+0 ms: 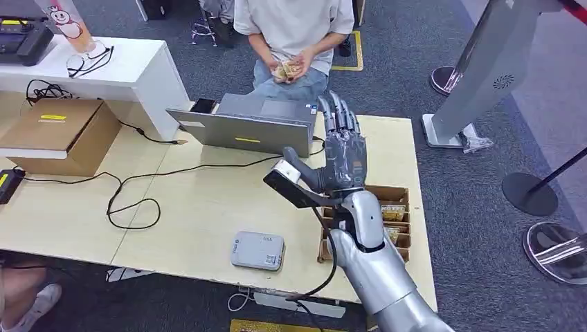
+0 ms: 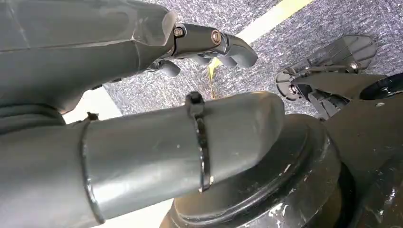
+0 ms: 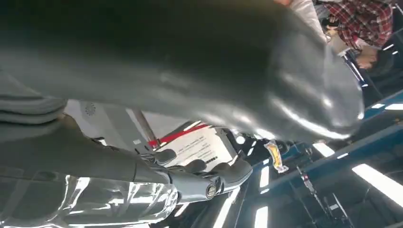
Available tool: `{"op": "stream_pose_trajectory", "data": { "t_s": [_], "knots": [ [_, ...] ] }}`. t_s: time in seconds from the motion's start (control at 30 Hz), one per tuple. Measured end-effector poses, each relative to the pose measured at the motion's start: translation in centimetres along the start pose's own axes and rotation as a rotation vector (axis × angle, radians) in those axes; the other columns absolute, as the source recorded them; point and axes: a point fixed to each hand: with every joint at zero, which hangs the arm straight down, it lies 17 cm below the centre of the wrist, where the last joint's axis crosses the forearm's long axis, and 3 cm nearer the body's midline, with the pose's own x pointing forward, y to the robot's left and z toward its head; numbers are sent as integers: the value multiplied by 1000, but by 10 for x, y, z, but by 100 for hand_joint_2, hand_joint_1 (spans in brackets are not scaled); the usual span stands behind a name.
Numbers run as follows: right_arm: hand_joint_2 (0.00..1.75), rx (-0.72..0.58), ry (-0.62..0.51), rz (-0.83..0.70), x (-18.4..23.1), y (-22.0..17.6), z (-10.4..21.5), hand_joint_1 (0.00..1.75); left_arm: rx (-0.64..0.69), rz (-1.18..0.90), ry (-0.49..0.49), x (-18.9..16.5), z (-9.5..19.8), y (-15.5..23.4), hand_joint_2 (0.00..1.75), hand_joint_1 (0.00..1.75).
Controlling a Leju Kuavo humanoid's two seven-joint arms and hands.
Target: Pass the card to the sensor for recognition and then transmit it.
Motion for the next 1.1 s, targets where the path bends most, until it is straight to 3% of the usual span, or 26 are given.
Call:
{"op": "stream_pose_trajectory", "data": {
  "t_s": [0.1, 0.3, 0.5, 0.9, 1.1],
  "knots": [
    [0, 1, -4, -70, 5, -2, 4, 0, 3, 2, -1, 0, 0, 0, 0, 0],
    [0, 112, 26, -504, 20, 9, 19, 0, -3, 4, -3, 0, 0, 0, 0, 0],
    [0, 152, -25, -799, 41, 1, 33, 0, -6, 0, -6, 0, 1, 1, 0, 0],
    [0, 164, -107, -1013, 56, -21, 57, 0, 2, 22, -26, -5, 2, 0, 0, 0],
    [0, 162, -113, -1020, 55, -25, 63, 0, 5, 24, -24, -7, 2, 0, 0, 0]
  ]
}}
